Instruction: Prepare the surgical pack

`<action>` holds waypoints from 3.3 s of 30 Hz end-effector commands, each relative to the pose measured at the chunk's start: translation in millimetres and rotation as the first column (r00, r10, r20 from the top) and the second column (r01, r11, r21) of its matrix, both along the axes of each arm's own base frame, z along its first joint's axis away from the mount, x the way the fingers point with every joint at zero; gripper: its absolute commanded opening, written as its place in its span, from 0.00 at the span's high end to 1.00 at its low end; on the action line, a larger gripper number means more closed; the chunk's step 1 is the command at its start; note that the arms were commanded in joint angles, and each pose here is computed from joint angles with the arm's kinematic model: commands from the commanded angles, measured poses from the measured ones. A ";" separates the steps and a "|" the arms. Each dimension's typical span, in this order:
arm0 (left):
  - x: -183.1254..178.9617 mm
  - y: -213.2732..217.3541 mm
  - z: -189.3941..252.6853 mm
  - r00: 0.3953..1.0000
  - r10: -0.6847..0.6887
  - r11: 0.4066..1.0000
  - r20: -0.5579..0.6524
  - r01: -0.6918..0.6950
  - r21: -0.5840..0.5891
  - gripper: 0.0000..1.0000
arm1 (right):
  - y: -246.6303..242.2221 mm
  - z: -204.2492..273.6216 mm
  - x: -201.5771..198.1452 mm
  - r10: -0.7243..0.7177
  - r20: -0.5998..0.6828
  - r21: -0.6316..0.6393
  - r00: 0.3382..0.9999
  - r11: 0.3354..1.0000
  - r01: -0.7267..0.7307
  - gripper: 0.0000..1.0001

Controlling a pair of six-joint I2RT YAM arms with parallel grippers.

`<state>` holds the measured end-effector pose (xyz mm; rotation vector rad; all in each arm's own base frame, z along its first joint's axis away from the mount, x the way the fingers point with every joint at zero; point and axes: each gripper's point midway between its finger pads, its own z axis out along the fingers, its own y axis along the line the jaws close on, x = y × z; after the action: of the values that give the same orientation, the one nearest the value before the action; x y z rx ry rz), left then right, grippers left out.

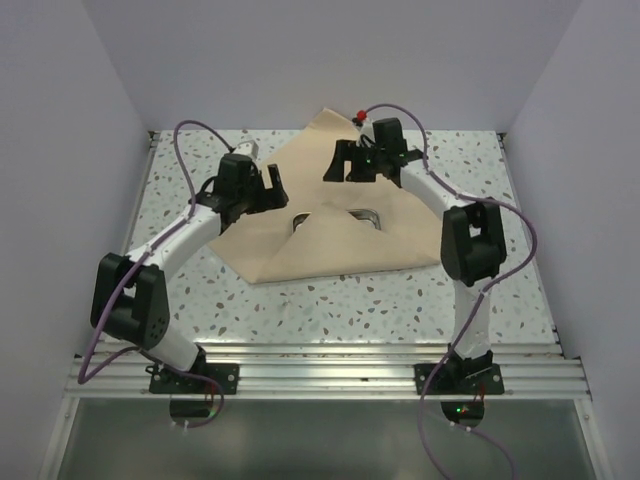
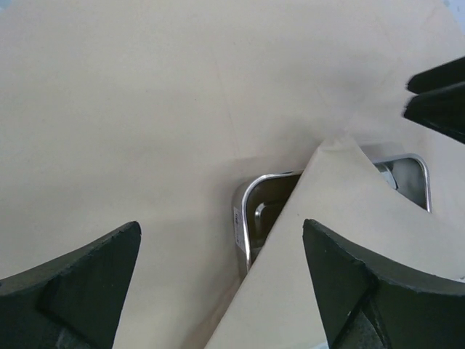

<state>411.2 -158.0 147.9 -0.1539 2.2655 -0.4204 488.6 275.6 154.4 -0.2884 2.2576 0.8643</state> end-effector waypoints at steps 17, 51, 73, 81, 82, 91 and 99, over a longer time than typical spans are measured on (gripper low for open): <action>-16.2 -27.5 19.6 0.995 -0.097 0.981 0.006 0.096 -0.169 0.04 | 26.9 -27.1 -9.7 0.149 -0.141 0.102 0.979 0.986 -0.135 0.25; 16.7 -42.6 -52.4 0.959 -0.225 0.974 -0.175 0.217 -0.064 0.23 | 16.9 -53.8 -32.6 0.168 -0.228 0.157 0.959 0.979 -0.134 1.00; -11.1 -49.1 -93.4 0.924 -0.266 0.963 -0.274 0.266 -0.039 0.46 | 13.1 -45.6 -27.9 0.146 -0.219 0.144 0.965 0.983 -0.116 1.00; -13.8 -54.0 -104.5 0.911 -0.281 0.958 -0.302 0.286 -0.030 0.53 | 12.0 -52.3 -11.6 0.130 -0.216 0.150 0.968 0.984 -0.099 1.00; -13.8 -53.5 -106.0 0.908 -0.283 0.957 -0.308 0.290 -0.025 0.54 | 12.9 -56.8 -9.0 0.129 -0.222 0.150 0.966 0.984 -0.096 1.00; -3.3 -46.7 -109.6 0.908 -0.262 0.956 -0.327 0.289 0.039 0.76 | 8.3 -92.1 6.0 0.102 -0.272 0.132 0.957 0.989 -0.068 1.00; -1.6 -36.9 -109.6 0.910 -0.234 0.955 -0.342 0.281 0.096 0.82 | -2.3 -122.2 -0.5 0.085 -0.358 0.051 0.930 0.996 -0.071 1.00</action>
<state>405.7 -202.4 35.8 0.1204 2.6413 -0.4483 483.9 285.8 35.8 -0.2107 2.5457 1.1510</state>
